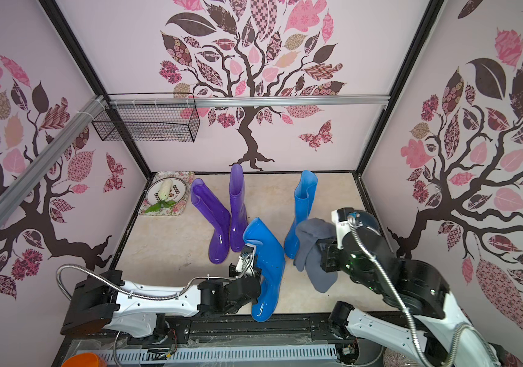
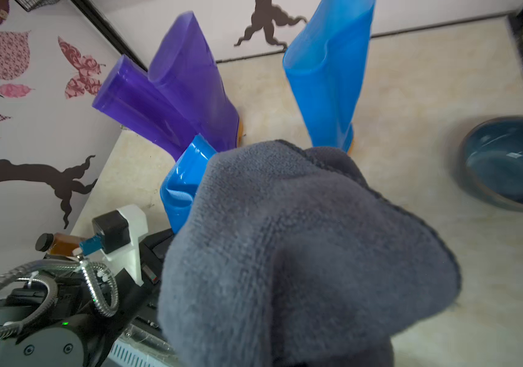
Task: Wipe the rubber boots with a cloth
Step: Adjust the rubber boot at the center of the board.
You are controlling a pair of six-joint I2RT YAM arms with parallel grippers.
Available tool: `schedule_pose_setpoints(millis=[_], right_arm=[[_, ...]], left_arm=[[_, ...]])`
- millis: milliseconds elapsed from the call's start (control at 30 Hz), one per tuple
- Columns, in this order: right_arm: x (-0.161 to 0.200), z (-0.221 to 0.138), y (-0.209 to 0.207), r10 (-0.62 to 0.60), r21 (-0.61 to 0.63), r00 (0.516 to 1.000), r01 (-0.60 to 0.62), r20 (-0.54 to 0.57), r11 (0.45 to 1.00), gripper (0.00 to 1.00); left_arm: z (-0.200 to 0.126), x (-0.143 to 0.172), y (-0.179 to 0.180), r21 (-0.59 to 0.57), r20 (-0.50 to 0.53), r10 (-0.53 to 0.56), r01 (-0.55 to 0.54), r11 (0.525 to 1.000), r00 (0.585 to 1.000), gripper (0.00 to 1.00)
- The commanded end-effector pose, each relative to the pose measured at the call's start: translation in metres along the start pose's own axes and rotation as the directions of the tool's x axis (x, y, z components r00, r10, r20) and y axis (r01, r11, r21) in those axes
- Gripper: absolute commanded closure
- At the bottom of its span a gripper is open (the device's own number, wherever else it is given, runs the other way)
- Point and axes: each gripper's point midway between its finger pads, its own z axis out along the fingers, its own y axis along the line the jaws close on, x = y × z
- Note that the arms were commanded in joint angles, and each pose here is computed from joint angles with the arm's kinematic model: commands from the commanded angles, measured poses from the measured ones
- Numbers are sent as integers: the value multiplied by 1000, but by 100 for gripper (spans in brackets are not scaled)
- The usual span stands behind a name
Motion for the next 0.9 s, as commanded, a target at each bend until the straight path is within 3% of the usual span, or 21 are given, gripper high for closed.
schedule_pose_setpoints(millis=[0,200,400,500,767,867], right_arm=[[27,39,36,109,-203,992,-121,-66,972,100],[75,115,48,103,-228,979,-142,-175,963,100],[123,164,49,86,-204,945,-157,-316,966,100],[159,164,61,37,-212,925,-125,-377,969,100],[243,118,109,-48,-318,896,-106,-442,942,100],[258,122,103,-61,-275,886,-77,-460,958,100]], left_arm=[[-3,14,19,-35,3,-138,138,990,990,100],[-12,27,59,-120,20,-100,101,988,995,100],[-20,47,89,-144,8,-121,121,982,993,100],[-24,55,108,-174,10,-123,123,977,992,100],[-26,64,116,-160,6,-137,136,978,991,100],[-25,63,114,-162,5,-125,125,979,992,100]])
